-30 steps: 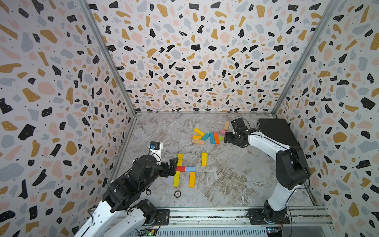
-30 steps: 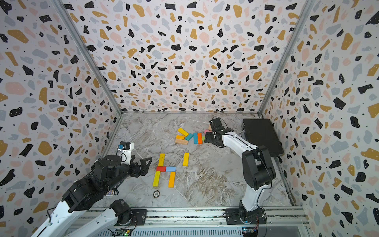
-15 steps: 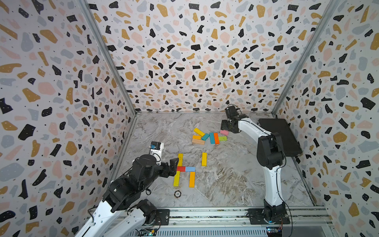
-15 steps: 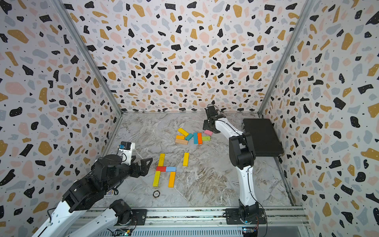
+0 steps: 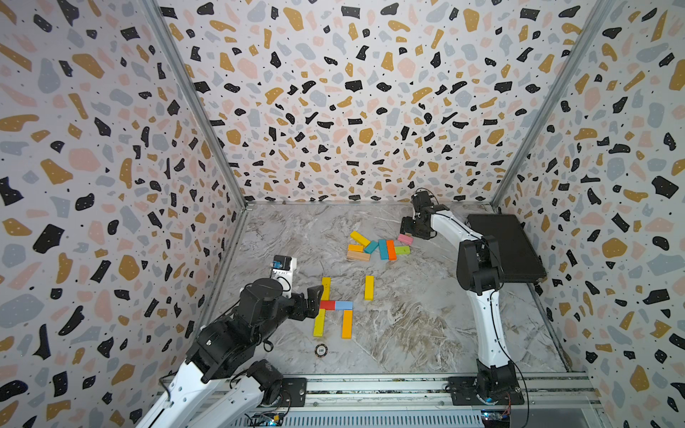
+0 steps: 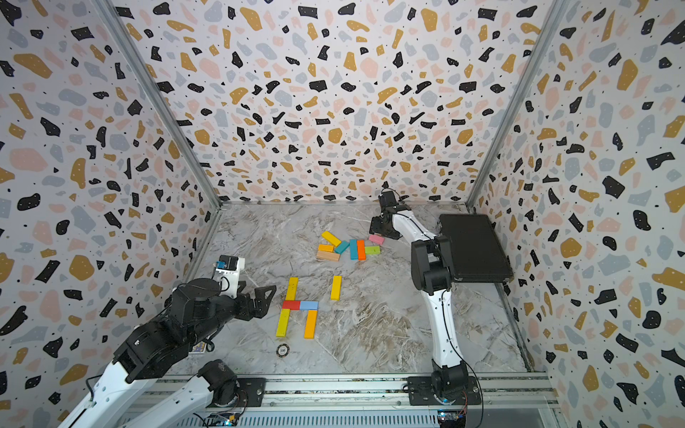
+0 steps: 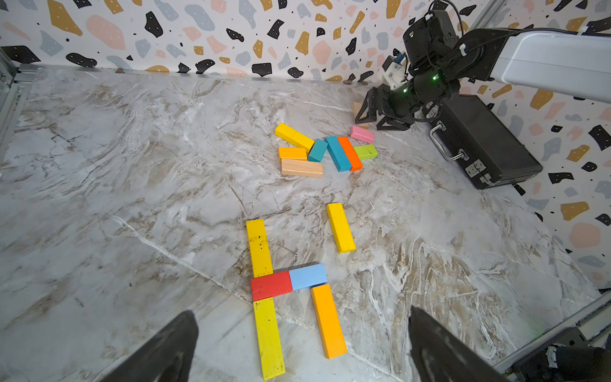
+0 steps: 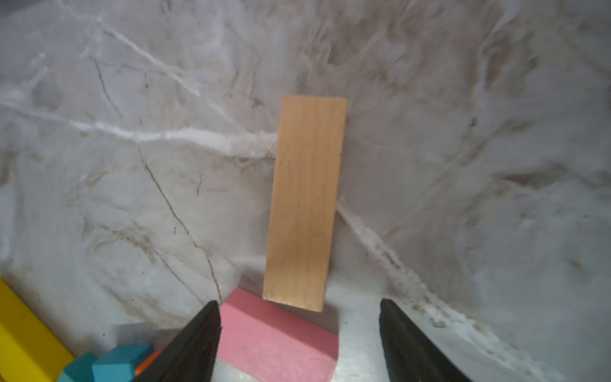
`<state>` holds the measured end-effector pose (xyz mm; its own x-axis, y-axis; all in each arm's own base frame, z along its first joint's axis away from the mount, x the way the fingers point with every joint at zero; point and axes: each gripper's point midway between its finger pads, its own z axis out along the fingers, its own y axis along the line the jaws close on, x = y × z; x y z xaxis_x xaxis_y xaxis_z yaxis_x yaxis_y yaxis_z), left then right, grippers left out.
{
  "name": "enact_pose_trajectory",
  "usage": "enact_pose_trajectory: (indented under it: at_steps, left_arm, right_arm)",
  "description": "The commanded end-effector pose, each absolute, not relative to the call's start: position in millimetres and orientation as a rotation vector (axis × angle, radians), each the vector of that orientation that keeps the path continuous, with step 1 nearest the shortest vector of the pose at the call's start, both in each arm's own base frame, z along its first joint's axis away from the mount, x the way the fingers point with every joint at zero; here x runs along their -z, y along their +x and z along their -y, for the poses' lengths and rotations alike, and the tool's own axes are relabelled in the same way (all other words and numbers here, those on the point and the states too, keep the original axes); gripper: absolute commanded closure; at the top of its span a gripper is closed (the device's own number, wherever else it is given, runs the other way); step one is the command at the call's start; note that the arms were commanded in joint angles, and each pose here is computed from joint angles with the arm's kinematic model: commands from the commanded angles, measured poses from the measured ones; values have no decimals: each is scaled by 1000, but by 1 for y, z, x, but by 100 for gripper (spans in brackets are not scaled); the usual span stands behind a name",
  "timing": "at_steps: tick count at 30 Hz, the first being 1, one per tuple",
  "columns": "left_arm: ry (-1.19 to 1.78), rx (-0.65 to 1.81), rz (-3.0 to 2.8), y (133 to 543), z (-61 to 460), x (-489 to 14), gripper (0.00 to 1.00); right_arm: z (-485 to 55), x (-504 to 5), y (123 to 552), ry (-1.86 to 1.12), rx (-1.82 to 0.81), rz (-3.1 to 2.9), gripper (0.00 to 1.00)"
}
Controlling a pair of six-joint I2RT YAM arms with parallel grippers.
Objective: Assemble the letter h with building blocks
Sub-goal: Pick up the building block from the center of the board.
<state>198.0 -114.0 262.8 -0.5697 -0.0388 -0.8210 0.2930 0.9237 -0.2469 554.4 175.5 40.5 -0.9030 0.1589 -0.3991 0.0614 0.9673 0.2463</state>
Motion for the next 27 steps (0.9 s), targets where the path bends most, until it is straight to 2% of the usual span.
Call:
enact_pose_trajectory:
  at_steps: [1, 8, 16, 25, 27]
  left_arm:
    - [191, 449, -2125, 200, 116, -263, 1]
    - [191, 450, -2128, 201, 116, -263, 1]
    - [192, 460, -2134, 201, 117, -261, 1]
    - [196, 468, -2141, 202, 120, -260, 1]
    - [196, 466, -2146, 202, 120, -259, 1]
  right_arm:
    - [-196, -75, 550, 74, -462, -2635, 23]
    - [-194, -66, 528, 29, -410, -2681, 30]
    - [-183, -46, 508, -137, -109, -2749, 37]
    - [-184, -34, 519, -310, -5, -2732, 32]
    - [-182, -32, 521, -324, 28, -2737, 29]
